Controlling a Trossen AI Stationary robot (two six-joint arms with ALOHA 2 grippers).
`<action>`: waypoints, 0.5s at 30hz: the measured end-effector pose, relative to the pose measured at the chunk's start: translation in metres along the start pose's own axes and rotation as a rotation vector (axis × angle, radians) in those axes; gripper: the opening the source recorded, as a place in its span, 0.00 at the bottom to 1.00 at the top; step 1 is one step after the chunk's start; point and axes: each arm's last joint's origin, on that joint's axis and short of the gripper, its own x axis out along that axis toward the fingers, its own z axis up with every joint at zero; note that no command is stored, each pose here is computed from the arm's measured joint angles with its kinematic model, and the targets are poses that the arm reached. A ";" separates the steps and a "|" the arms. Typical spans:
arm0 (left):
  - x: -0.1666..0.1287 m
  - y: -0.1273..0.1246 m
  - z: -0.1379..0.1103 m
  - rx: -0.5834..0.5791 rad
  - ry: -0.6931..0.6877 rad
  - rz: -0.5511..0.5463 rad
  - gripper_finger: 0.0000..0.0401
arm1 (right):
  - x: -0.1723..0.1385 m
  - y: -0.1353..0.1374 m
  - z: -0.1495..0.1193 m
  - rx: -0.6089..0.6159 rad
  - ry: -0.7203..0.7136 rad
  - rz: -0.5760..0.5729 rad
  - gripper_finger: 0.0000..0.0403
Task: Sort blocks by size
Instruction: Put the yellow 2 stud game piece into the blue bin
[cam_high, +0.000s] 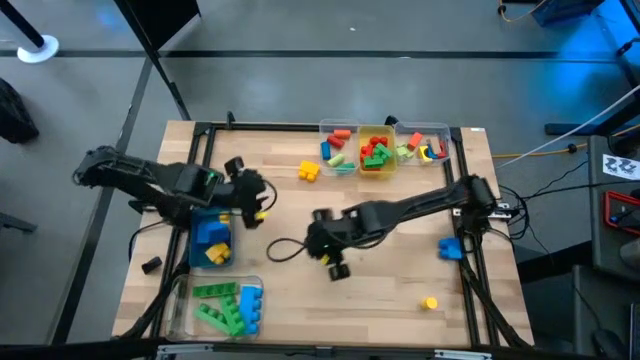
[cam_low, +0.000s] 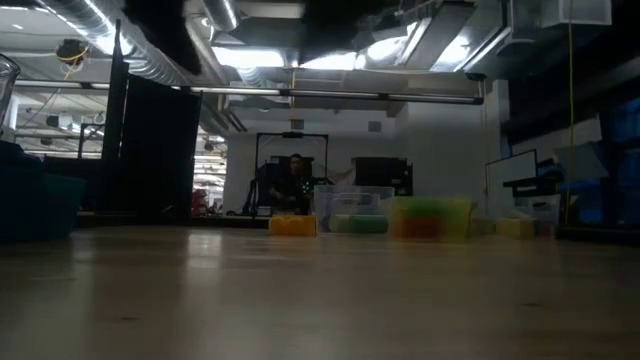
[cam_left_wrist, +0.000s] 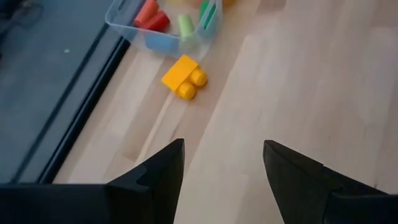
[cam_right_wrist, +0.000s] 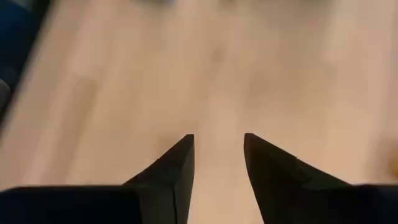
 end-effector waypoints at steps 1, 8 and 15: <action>0.004 0.006 0.004 -0.013 0.002 -0.012 0.51 | -0.007 -0.001 -0.003 -0.003 0.029 -0.025 0.35; 0.035 0.046 0.033 -0.051 -0.082 -0.131 0.51 | -0.044 -0.017 -0.026 -0.004 0.208 -0.114 0.35; 0.088 0.071 0.048 0.061 -0.097 -0.208 0.51 | -0.052 -0.025 -0.041 0.010 0.353 -0.149 0.35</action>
